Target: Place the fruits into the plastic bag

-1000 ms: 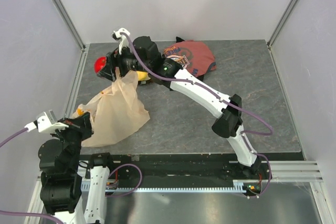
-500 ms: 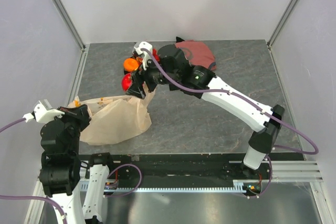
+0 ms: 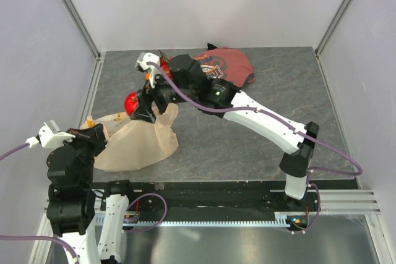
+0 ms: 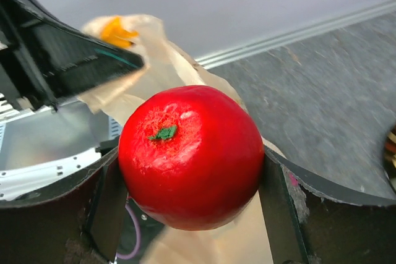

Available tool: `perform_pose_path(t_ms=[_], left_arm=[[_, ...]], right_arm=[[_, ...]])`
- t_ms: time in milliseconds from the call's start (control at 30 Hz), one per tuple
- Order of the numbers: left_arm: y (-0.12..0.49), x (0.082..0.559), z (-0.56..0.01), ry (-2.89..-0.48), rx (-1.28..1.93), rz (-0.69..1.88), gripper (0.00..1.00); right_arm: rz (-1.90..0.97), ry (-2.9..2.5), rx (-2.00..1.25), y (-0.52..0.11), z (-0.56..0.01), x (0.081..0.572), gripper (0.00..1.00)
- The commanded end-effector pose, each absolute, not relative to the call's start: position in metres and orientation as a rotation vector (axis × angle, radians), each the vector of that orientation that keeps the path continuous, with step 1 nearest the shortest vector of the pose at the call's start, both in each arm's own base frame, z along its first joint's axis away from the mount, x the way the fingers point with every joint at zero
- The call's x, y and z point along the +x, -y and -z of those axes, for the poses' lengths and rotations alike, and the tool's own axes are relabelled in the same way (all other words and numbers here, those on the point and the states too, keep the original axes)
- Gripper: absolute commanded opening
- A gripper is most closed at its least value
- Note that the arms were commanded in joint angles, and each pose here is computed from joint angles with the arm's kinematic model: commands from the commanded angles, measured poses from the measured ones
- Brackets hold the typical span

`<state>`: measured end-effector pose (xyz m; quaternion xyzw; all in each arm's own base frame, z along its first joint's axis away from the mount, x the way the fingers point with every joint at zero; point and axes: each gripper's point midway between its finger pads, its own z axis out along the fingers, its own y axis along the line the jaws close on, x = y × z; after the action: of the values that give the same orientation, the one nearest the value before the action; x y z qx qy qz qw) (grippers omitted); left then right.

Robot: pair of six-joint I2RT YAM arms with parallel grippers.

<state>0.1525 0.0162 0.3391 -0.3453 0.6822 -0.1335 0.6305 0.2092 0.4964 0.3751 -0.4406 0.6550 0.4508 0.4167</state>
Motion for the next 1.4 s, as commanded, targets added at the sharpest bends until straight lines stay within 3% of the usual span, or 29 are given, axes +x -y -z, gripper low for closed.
perform_pose_path(t_ms=[0,367,833,1133,1367], left_arm=[[-0.006,0.156,-0.348,-1.579,-0.697,0.332,0.02],[0.016,0.146,-0.358,-1.580,-0.584,0.433,0.01],[0.022,0.135,-0.356,-1.603,-0.517,0.423,0.02],[0.012,0.152,-0.361,-1.611,-0.411,0.306,0.01],[0.012,0.154,-0.337,-1.626,-0.455,0.328,0.02]], right_arm=[[-1.186,-1.582,-1.139,-0.522,-0.389,0.188,0.50],[-1.151,-1.633,-1.226,-0.576,-0.329,0.148,0.51],[-0.977,-1.732,-0.948,-0.574,-0.327,0.204,0.55],[-0.701,-1.901,-0.938,-0.555,-0.241,0.237,0.61],[-0.557,-2.087,-0.996,-0.526,-0.154,0.231,0.63]])
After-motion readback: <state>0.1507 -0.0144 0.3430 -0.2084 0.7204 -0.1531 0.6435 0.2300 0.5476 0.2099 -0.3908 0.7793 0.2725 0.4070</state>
